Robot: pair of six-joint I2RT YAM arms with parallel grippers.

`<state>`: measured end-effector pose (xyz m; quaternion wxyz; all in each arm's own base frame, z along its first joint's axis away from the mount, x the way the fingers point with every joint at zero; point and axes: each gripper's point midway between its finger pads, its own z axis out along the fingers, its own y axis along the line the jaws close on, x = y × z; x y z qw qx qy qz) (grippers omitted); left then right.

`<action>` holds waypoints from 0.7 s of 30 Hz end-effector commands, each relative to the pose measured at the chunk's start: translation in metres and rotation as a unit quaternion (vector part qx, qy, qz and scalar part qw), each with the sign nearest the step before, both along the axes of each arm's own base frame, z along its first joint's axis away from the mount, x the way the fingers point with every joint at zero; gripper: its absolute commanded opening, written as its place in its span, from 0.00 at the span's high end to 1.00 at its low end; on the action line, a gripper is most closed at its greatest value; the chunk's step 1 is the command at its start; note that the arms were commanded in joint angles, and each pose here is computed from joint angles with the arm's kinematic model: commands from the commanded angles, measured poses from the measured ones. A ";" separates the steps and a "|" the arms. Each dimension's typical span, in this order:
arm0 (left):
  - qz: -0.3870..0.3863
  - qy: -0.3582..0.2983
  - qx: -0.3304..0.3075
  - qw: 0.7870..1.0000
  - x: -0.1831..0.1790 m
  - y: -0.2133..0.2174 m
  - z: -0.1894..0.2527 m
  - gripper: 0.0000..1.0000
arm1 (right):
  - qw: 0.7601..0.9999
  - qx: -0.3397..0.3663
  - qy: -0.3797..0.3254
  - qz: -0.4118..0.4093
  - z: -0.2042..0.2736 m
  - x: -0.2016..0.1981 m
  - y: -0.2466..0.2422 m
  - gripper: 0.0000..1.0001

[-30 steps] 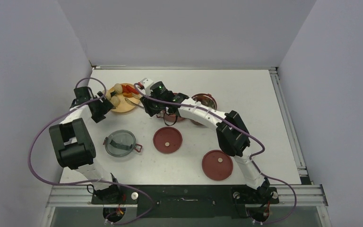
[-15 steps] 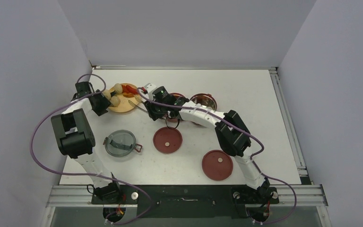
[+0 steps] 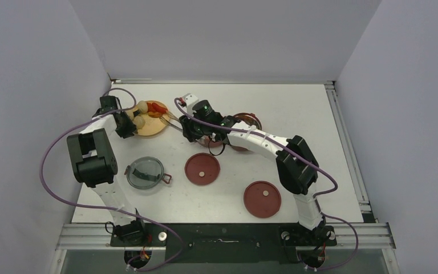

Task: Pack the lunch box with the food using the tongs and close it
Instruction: Move the packing box with the plate.

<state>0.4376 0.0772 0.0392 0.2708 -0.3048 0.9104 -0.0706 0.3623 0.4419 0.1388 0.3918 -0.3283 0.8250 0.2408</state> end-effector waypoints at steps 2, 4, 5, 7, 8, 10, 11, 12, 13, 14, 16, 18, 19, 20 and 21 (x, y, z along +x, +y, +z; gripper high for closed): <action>-0.020 -0.001 0.031 0.999 0.009 0.000 0.009 0.81 | 0.996 0.080 -0.044 -0.019 0.073 0.006 -0.005 0.62; -0.030 0.007 0.037 0.999 0.008 -0.004 0.007 0.84 | 0.995 0.086 -0.044 -0.023 0.079 0.003 -0.008 0.63; -0.034 0.011 0.040 0.999 0.008 -0.006 0.006 0.86 | 0.995 0.088 -0.044 -0.024 0.081 0.003 -0.010 0.62; -0.039 0.016 0.046 0.998 0.007 -0.007 0.005 0.89 | 0.994 0.094 -0.046 -0.029 0.086 0.001 -0.014 0.63; -0.043 0.017 0.047 0.998 0.007 -0.009 0.005 0.91 | 0.994 0.094 -0.045 -0.030 0.087 -0.001 -0.016 0.62; -0.049 0.021 0.053 0.997 0.007 -0.010 0.005 0.94 | 0.993 0.098 -0.048 -0.033 0.092 -0.002 -0.019 0.62; -0.053 0.024 0.055 0.997 0.006 -0.011 0.005 0.96 | 0.993 0.098 -0.047 -0.035 0.092 -0.002 -0.021 0.62; -0.057 0.026 0.059 0.996 0.006 -0.012 0.004 0.96 | 0.993 0.098 -0.048 -0.037 0.093 -0.003 -0.023 0.63; -0.063 0.030 0.061 0.996 0.006 -0.015 0.003 0.99 | 0.993 0.100 -0.050 -0.039 0.095 -0.003 -0.024 0.62; -0.070 0.035 0.063 0.995 0.005 -0.017 0.003 1.00 | 0.993 0.099 -0.050 -0.041 0.095 -0.003 -0.026 0.62; -0.077 0.043 0.073 0.993 0.004 -0.017 0.001 1.00 | 0.993 0.100 -0.051 -0.043 0.097 -0.003 -0.028 0.62; -0.087 0.047 0.081 0.992 0.003 -0.019 0.002 1.00 | 0.993 0.100 -0.052 -0.045 0.099 -0.003 -0.030 0.62; -0.095 0.050 0.083 0.991 0.002 -0.022 0.002 1.00 | 0.992 0.101 -0.053 -0.045 0.100 -0.003 -0.031 0.62; -0.103 0.051 0.087 0.990 0.002 -0.024 0.002 1.00 | 0.992 0.102 -0.053 -0.047 0.100 -0.002 -0.032 0.62; -0.112 0.051 0.092 0.988 0.002 -0.027 0.003 1.00 | 0.992 0.102 -0.054 -0.048 0.101 -0.002 -0.033 0.63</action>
